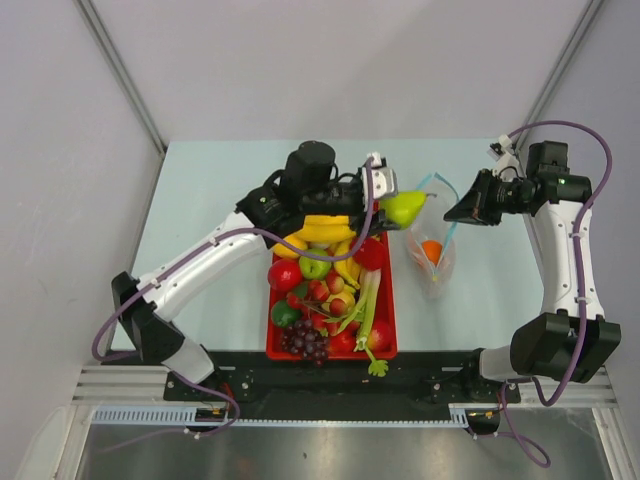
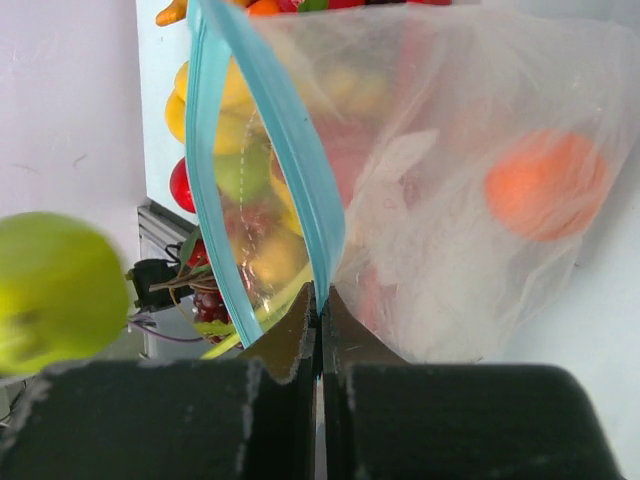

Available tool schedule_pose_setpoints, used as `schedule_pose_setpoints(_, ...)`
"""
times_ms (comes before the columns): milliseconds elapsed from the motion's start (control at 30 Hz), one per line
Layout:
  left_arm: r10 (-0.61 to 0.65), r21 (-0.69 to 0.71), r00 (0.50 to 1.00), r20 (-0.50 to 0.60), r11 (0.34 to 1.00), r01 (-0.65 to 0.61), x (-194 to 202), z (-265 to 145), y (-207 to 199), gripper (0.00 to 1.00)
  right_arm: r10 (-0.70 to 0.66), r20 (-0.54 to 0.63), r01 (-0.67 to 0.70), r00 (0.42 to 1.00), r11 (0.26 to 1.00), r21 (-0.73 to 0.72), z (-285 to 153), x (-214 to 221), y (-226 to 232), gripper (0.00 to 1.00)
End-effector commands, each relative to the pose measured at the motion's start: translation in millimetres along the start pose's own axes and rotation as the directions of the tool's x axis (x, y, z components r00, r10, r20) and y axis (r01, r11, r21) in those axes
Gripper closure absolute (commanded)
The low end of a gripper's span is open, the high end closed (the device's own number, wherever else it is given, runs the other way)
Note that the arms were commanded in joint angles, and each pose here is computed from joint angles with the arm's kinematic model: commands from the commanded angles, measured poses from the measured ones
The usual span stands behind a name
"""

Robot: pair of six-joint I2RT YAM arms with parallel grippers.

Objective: Place the food in the zip-top bag and seal the zipper
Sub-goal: Pick up the fake fruit from the bin, then place the fake fruit in the zipper food storage bag, then pick up the fake fruit from the bin.

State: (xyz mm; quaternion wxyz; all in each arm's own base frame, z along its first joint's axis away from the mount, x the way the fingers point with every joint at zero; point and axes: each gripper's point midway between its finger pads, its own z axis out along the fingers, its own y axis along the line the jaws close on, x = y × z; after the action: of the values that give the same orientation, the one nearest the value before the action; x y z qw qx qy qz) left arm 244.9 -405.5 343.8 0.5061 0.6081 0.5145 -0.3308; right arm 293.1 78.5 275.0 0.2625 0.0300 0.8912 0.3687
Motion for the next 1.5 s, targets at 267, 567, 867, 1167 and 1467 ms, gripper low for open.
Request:
schedule_pose_setpoints(267, -0.255, -0.103, 0.941, 0.224, 0.954, 0.283, -50, 61, 26, 0.46, 0.013, 0.01, -0.012, 1.0, 0.998, -0.065, 0, -3, 13, 1.0)
schedule_pose_setpoints(567, -0.273, -0.148, 0.956, 0.103, 0.947, 0.286, -21, 70, 16, 0.01, 0.01, 0.009, -0.009, 1.0, 0.997, -0.077, -1, -2, 14, 1.0)
schedule_pose_setpoints(867, -0.344, -0.114, 0.935, 0.088, 0.929, 0.353, -22, 1, 22, 0.0, 0.0, 0.01, 0.001, 1.0, 0.997, -0.077, -1, -3, 10, 1.0)
schedule_pose_setpoints(1167, -0.423, -0.239, 0.9, -0.103, 0.889, 0.391, 104, -131, -2, 0.01, -0.02, 0.016, 0.021, 1.0, 0.998, -0.065, -1, -4, 8, 1.0)
schedule_pose_setpoints(1467, -0.523, -0.326, 0.813, -0.254, 0.838, 0.438, 182, -181, -38, 0.02, -0.026, 0.009, 0.026, 1.0, 0.998, -0.065, 0, -3, 8, 1.0)
